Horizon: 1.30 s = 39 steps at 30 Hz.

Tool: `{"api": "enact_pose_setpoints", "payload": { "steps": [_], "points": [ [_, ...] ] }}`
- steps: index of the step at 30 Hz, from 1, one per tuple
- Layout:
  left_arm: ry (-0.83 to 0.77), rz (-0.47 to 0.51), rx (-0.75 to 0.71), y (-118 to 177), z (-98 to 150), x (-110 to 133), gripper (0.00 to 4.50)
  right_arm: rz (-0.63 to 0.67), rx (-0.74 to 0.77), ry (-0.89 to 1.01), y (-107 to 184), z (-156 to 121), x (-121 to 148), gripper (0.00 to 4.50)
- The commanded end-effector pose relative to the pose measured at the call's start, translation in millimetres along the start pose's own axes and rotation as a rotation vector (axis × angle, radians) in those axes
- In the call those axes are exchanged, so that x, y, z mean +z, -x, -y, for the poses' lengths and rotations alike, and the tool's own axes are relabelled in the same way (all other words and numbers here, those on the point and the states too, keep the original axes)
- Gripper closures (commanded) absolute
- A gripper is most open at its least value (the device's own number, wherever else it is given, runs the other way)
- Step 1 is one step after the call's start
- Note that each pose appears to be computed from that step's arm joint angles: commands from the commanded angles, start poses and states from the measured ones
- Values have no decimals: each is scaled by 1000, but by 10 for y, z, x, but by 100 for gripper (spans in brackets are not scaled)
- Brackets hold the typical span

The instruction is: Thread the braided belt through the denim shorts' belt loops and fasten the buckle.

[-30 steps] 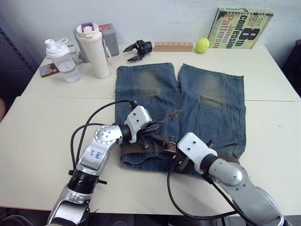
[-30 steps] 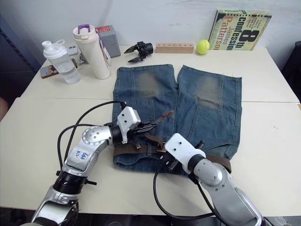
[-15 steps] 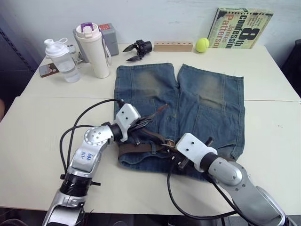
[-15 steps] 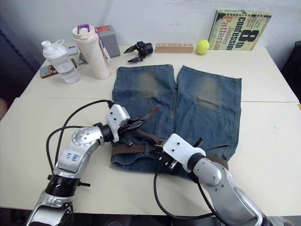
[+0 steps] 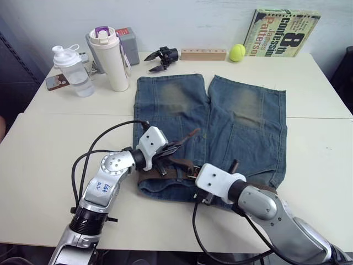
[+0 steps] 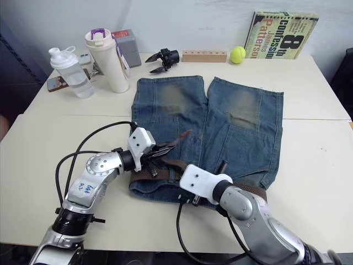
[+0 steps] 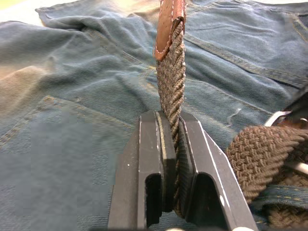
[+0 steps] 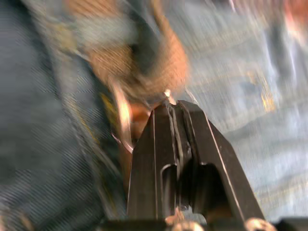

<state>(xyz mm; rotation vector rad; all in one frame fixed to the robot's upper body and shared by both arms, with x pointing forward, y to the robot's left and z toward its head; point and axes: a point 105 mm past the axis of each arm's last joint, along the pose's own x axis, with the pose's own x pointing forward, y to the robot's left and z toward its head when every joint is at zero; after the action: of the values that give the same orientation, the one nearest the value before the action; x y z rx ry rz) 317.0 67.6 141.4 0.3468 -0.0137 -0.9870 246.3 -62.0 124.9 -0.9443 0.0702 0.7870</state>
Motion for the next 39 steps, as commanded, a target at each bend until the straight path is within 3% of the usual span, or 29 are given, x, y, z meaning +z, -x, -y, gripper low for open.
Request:
{"api": "enact_pose_setpoints", "payload": {
  "steps": [1,5,15,29,35,39],
  "points": [
    [-22,22,-9,-8,14,72,450,42,40,84,-20,-90,80,443],
    [-33,13,0,38,-34,54,450,10,42,109,-34,-134,-10,443],
    [-70,-25,4,142,-73,-42,450,68,-105,-3,203,219,143,443],
    [-73,-10,6,115,-79,-12,450,2,-1,63,101,-74,-37,443],
    [-73,-4,4,104,-72,11,450,22,44,155,36,-166,8,443],
    [-73,9,-10,81,-41,37,450,-41,121,192,-7,-279,-154,443]
  ]
}}
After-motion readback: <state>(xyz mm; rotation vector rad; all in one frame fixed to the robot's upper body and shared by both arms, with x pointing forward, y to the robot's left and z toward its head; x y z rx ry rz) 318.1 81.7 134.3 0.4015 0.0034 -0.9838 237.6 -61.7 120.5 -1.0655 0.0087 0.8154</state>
